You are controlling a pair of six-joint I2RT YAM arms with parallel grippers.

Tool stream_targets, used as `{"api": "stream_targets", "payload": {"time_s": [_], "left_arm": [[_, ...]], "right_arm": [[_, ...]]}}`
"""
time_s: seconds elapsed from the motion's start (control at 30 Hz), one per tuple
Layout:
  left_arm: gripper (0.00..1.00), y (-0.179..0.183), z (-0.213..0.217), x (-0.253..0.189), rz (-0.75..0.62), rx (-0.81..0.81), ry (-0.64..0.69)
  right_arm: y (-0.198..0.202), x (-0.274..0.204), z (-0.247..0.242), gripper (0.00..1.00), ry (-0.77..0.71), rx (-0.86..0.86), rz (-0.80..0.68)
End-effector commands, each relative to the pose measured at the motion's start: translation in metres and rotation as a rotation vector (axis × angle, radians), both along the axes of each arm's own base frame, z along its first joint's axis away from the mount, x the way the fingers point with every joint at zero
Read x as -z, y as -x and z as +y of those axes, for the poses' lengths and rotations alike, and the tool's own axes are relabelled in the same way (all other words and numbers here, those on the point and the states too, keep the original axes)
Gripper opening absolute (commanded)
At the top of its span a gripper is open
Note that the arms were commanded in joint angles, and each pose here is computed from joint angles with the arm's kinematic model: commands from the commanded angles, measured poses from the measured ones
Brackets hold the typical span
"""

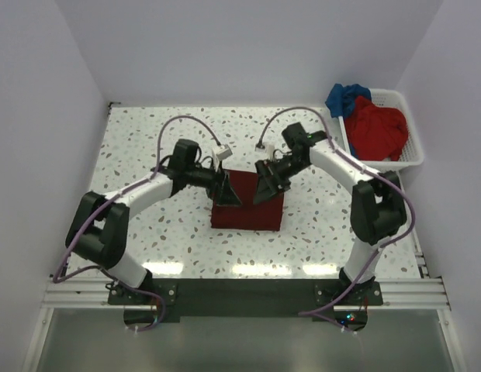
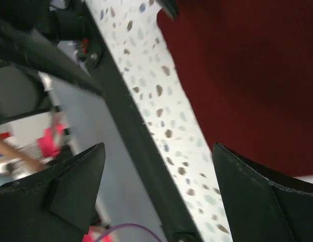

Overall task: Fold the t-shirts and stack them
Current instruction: Neatly place the folded tshirt to the corner

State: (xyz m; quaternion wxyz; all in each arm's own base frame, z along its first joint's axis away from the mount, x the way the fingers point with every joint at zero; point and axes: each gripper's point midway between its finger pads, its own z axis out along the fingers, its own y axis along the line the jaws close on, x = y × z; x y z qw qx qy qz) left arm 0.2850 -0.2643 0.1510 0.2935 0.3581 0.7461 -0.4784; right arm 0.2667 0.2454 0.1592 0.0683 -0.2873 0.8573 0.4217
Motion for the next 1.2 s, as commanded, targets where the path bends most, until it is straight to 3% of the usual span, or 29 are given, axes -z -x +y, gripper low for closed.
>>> {"api": "stream_targets", "payload": {"time_s": [0.0,0.07,0.17,0.33,0.47,0.63,0.73,0.77,0.83,0.93,1.03,1.17], "left_arm": [[0.86,0.034,-0.022,0.021,0.24,0.029,0.094],[0.86,0.042,-0.022,0.052,0.363,0.032,0.063],[0.85,0.048,-0.006,0.101,0.505,-0.01,-0.013],[0.84,0.036,0.029,0.152,0.623,-0.126,-0.066],[0.84,0.037,0.05,0.176,0.693,-0.192,-0.129],[0.83,0.029,0.061,0.173,0.669,-0.233,-0.125],[0.82,0.018,0.062,0.142,0.564,-0.199,-0.076],[0.82,0.011,0.062,0.118,0.437,-0.179,-0.066],[0.83,0.005,0.061,0.091,0.308,-0.188,-0.092],[0.84,-0.029,0.068,0.034,-0.097,-0.353,-0.306],[0.89,-0.025,0.044,0.006,-0.286,-0.385,-0.409],[0.98,-0.007,0.002,0.014,-0.334,-0.349,-0.494]], "right_arm": [[0.038,0.022,0.037,0.9,-0.13,-0.023,0.277],[0.044,0.037,0.043,0.91,-0.136,-0.029,0.317],[0.06,0.091,0.025,0.9,-0.03,0.011,0.443],[0.067,0.151,-0.035,0.87,0.154,0.018,0.568],[0.073,0.166,-0.059,0.86,0.231,0.039,0.597],[0.068,0.143,-0.062,0.87,0.211,0.004,0.534],[0.057,0.098,-0.053,0.88,0.125,-0.028,0.44],[0.049,0.078,-0.049,0.89,0.094,-0.03,0.392],[0.039,0.043,-0.044,0.9,0.049,-0.02,0.279],[0.02,0.0,-0.042,0.94,0.036,0.02,0.1],[-0.005,-0.014,-0.053,0.97,0.12,0.121,-0.051],[-0.022,-0.02,-0.076,0.99,0.215,0.239,-0.184]]}}
